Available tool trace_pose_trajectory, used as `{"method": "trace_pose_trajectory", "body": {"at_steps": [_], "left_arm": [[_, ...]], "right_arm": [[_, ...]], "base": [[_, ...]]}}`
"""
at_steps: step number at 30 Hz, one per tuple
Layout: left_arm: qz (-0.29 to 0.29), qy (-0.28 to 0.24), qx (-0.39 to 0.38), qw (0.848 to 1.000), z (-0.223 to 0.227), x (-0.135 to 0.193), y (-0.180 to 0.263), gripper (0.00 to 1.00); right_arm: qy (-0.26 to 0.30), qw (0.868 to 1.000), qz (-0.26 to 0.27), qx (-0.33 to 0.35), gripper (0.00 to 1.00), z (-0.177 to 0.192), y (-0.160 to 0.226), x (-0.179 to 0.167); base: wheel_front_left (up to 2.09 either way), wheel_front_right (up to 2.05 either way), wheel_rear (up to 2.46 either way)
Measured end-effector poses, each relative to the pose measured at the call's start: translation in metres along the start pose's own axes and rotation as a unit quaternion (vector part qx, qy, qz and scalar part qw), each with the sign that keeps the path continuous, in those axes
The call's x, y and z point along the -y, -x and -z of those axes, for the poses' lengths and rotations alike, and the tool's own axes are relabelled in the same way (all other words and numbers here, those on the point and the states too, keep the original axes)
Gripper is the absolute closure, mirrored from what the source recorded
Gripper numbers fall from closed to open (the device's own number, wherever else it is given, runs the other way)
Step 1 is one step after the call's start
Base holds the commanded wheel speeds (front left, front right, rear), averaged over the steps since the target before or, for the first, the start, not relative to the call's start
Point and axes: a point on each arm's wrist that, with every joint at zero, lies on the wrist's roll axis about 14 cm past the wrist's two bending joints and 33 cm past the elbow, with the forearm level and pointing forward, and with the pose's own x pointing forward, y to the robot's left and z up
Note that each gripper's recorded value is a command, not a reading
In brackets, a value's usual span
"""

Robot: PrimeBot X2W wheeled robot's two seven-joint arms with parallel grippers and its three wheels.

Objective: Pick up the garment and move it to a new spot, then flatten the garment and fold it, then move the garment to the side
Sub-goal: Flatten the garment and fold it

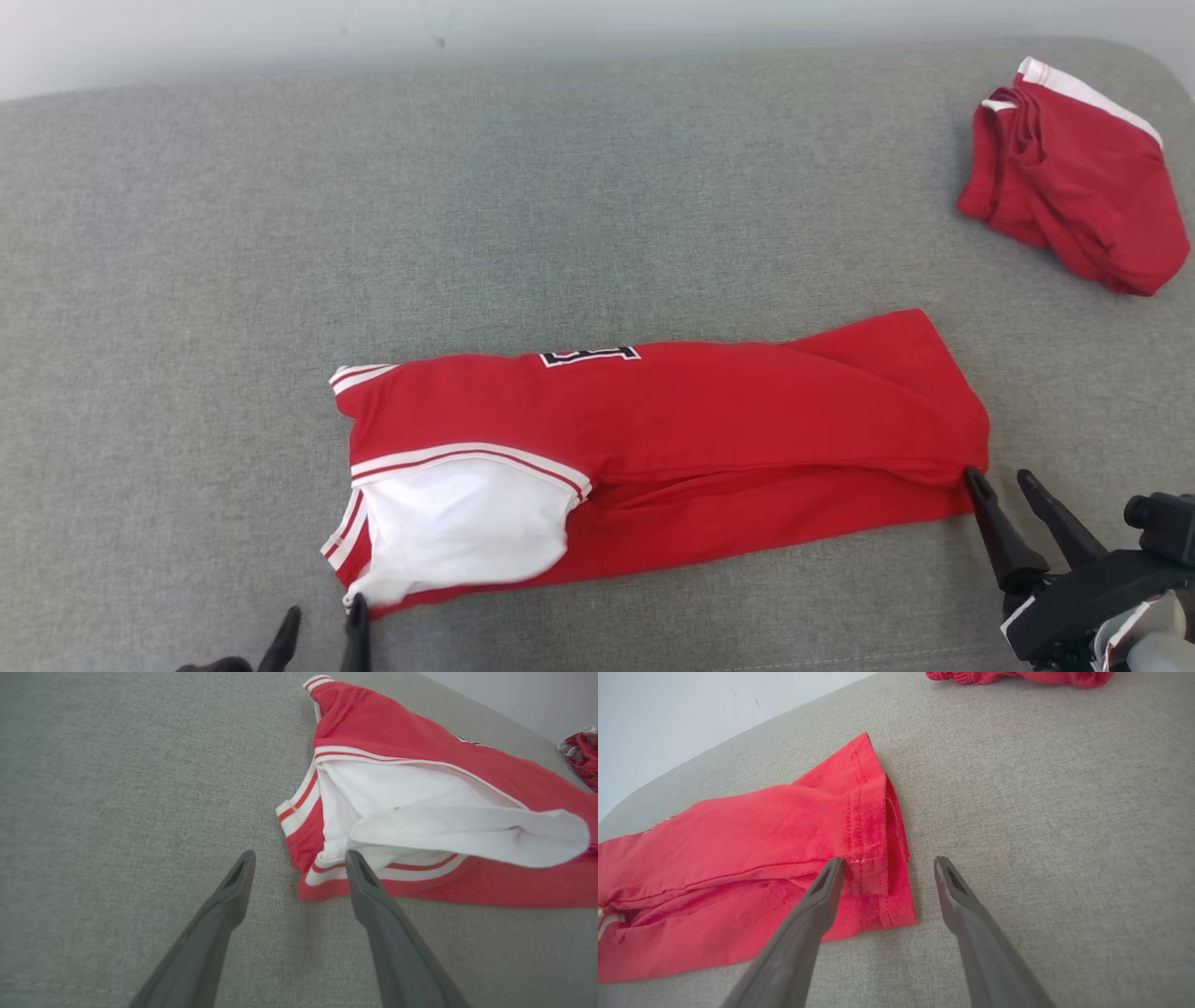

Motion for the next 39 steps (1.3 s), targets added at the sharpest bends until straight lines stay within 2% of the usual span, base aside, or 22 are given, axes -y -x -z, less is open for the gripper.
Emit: {"method": "trace_pose_trajectory", "body": {"at_steps": [13, 17, 21, 25, 30, 39], "left_arm": [[-0.018, -0.03, 0.088, 0.996, -0.051, -0.015, 0.002, 0.0], [0.002, -0.037, 0.123, 0.992, -0.07, 0.003, 0.0, 0.0], [0.042, -0.031, 0.156, 0.986, -0.088, 0.037, -0.004, 0.0], [0.06, -0.033, 0.162, 0.984, -0.089, 0.054, -0.003, 0.0], [0.066, -0.034, 0.162, 0.984, -0.09, 0.06, -0.002, 0.0], [0.049, -0.037, 0.177, 0.982, -0.1, 0.05, 0.002, 0.0]], "right_arm": [[-0.022, 0.998, 0.037, 0.035, 0.0, -0.014, 0.023, 0.016], [-0.025, 0.998, 0.031, 0.05, 0.0, -0.023, 0.025, 0.012], [-0.029, 0.997, 0.012, 0.067, 0.0, -0.035, 0.015, 0.001], [-0.037, 0.997, 0.006, 0.072, 0.0, -0.042, 0.006, -0.001], [-0.051, 0.997, 0.011, 0.053, 0.0, -0.032, -0.004, 0.003], [-0.077, 0.997, 0.01, 0.007, 0.0, -0.006, -0.023, -0.002]], "base": [[0.0, 0.0, 0.0], [0.0, 0.0, 0.0], [0.0, 0.0, 0.0], [0.0, 0.0, 0.0], [0.0, 0.0, 0.0], [0.0, 0.0, 0.0]]}}
